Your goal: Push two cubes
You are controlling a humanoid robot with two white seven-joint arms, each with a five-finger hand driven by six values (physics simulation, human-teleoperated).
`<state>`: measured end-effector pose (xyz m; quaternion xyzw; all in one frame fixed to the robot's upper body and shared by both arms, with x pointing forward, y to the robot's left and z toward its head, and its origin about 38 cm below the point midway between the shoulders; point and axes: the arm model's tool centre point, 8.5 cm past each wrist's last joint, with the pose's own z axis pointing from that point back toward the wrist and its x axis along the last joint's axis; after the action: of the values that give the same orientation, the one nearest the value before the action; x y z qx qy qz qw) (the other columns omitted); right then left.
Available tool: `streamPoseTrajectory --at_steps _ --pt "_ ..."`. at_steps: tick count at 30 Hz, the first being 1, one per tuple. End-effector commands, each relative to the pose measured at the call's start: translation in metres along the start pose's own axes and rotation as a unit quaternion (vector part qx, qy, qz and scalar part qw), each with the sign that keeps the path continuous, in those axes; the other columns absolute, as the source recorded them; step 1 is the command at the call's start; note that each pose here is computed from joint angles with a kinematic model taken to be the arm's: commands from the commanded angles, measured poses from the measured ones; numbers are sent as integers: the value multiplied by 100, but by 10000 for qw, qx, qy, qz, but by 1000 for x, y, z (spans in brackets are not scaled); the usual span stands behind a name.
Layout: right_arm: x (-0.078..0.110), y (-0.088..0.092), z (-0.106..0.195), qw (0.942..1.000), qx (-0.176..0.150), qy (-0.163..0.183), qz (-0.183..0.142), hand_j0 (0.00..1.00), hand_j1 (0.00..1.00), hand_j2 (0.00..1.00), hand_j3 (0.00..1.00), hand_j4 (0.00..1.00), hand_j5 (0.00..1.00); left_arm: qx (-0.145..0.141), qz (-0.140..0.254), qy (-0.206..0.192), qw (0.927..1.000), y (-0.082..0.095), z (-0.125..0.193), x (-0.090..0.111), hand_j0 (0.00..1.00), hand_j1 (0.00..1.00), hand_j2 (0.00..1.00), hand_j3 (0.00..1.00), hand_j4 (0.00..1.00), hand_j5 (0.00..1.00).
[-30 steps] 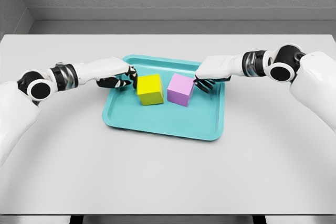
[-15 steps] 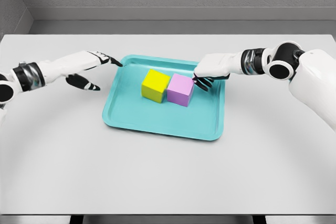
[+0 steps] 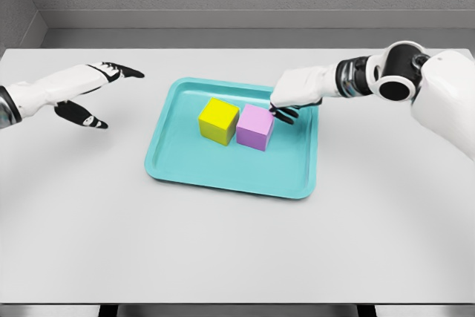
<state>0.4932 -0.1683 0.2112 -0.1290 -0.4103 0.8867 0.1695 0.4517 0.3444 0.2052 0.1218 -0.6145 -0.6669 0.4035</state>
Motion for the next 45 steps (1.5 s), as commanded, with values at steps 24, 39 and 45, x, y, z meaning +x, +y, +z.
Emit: streamPoseTrajectory --at_steps 24,39,45 --pt "20 28 -29 9943 957 -303 347 15 15 15 15 15 15 172 318 -213 9991 -11 -23 7 100 100 100 100 100 100" --pt "23 21 -34 9945 903 -358 389 15 15 15 15 15 15 155 370 -159 9991 -13 -22 3 100 100 100 100 100 100" --pt "26 18 -38 9945 880 -394 410 15 15 15 15 15 15 155 370 -159 9991 -13 -22 3 100 100 100 100 100 100"
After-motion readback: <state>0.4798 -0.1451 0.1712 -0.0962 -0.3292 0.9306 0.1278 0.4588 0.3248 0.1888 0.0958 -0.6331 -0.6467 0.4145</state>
